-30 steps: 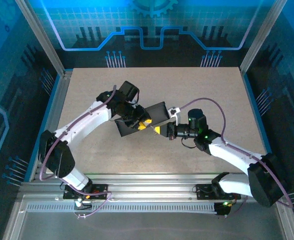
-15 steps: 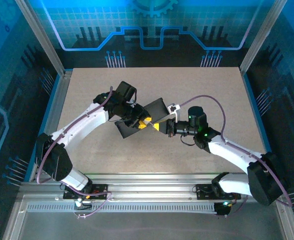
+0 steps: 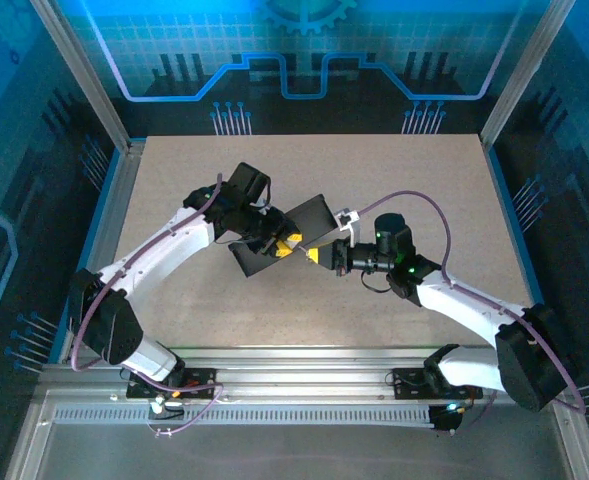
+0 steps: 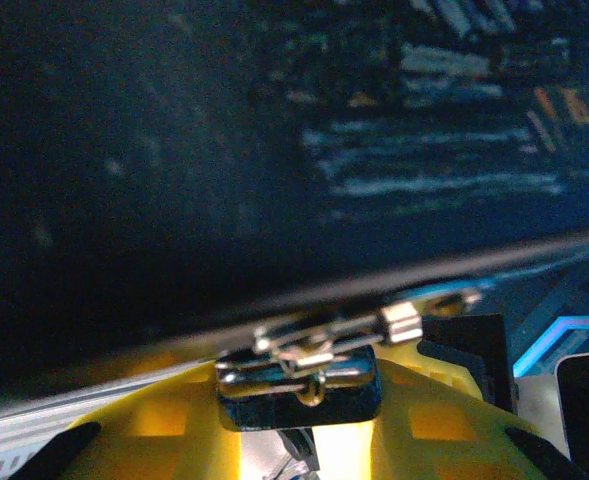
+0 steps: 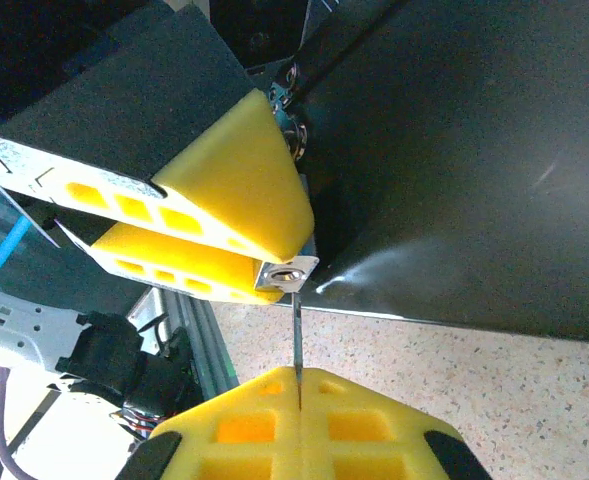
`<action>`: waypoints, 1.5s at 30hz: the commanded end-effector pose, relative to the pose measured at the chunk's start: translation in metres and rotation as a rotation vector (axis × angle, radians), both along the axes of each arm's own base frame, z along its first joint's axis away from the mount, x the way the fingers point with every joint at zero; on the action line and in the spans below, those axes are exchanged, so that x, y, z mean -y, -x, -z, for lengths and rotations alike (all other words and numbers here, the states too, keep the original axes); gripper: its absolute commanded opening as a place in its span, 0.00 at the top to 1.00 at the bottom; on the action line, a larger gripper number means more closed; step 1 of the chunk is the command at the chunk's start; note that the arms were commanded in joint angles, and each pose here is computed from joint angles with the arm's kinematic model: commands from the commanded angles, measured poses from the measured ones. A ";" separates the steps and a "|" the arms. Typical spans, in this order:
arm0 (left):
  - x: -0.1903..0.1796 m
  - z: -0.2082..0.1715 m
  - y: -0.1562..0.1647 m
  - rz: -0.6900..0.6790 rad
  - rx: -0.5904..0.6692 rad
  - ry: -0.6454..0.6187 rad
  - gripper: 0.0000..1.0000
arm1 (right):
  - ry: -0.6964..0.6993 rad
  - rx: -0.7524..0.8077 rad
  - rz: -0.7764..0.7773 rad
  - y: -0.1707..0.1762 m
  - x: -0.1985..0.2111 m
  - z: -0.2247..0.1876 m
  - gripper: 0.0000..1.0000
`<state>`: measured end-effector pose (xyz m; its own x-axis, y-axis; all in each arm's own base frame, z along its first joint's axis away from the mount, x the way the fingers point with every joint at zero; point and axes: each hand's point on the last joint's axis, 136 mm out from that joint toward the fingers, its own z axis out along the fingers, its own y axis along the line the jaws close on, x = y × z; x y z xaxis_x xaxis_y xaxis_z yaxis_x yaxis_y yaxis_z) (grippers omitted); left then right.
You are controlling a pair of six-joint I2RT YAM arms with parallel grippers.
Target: Unlock the padlock with the key
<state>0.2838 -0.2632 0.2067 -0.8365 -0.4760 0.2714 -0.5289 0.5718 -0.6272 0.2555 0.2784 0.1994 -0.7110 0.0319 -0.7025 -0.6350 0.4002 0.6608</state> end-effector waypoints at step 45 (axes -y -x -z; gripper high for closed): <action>-0.003 -0.029 -0.002 0.017 0.084 0.078 1.00 | -0.034 0.106 -0.034 -0.008 -0.019 -0.017 1.00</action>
